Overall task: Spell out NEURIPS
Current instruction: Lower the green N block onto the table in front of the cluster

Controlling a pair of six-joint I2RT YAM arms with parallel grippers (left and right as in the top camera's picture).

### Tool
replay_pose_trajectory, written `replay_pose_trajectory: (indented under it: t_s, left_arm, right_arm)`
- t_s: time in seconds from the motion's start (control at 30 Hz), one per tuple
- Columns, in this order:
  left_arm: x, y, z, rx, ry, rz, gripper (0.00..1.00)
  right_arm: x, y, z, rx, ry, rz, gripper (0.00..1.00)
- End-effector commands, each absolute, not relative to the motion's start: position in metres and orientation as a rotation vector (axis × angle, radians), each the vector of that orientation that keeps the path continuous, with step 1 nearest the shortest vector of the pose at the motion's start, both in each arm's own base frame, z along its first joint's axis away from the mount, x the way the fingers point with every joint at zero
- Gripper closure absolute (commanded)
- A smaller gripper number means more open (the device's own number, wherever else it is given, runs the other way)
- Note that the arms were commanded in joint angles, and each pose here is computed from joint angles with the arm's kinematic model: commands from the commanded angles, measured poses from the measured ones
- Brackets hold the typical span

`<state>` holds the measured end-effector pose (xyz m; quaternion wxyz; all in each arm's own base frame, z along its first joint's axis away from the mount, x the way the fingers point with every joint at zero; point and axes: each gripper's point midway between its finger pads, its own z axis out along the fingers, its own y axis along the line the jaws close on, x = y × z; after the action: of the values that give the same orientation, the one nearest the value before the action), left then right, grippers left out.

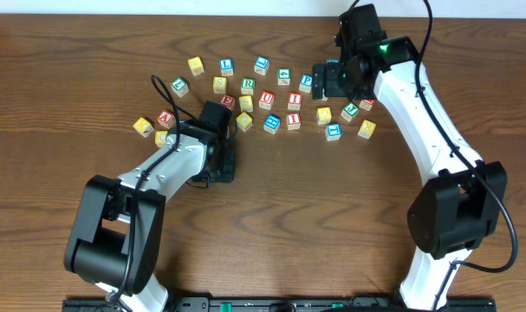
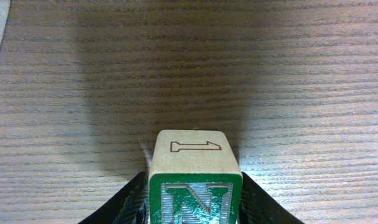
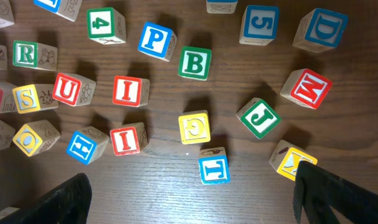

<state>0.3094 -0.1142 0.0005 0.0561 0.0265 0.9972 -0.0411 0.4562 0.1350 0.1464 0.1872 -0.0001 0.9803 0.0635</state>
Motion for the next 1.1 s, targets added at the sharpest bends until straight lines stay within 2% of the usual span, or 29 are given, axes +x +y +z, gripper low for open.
replay_pose_trajectory:
  t_s: [0.0, 0.33, 0.37, 0.7, 0.93, 1.07]
  left_arm:
    - [0.317, -0.118, 0.004, 0.065, 3.017, -0.139, 0.57]
    - [0.317, -0.118, 0.004, 0.066, 3.017, -0.138, 0.56]
    - [0.317, -0.118, 0.004, 0.066, 3.016, -0.139, 0.5]
    - [0.317, -0.118, 0.004, 0.066, 3.016, -0.138, 0.48]
    - [0.32, -0.119, 0.012, 0.066, 3.012, -0.14, 0.37]
    - [0.324, -0.12, 0.024, 0.066, 3.001, -0.145, 0.34]
  right_arm:
    - [0.459, 0.138, 0.153, 0.001, 2.739, 0.174, 0.01]
    - [0.459, 0.138, 0.153, 0.001, 2.739, 0.174, 0.01]
    - [0.459, 0.138, 0.153, 0.001, 2.739, 0.174, 0.01]
    - [0.459, 0.138, 0.153, 0.001, 2.739, 0.174, 0.01]
    - [0.459, 0.138, 0.153, 0.001, 2.739, 0.174, 0.01]
    - [0.459, 0.138, 0.153, 0.001, 2.739, 0.174, 0.01]
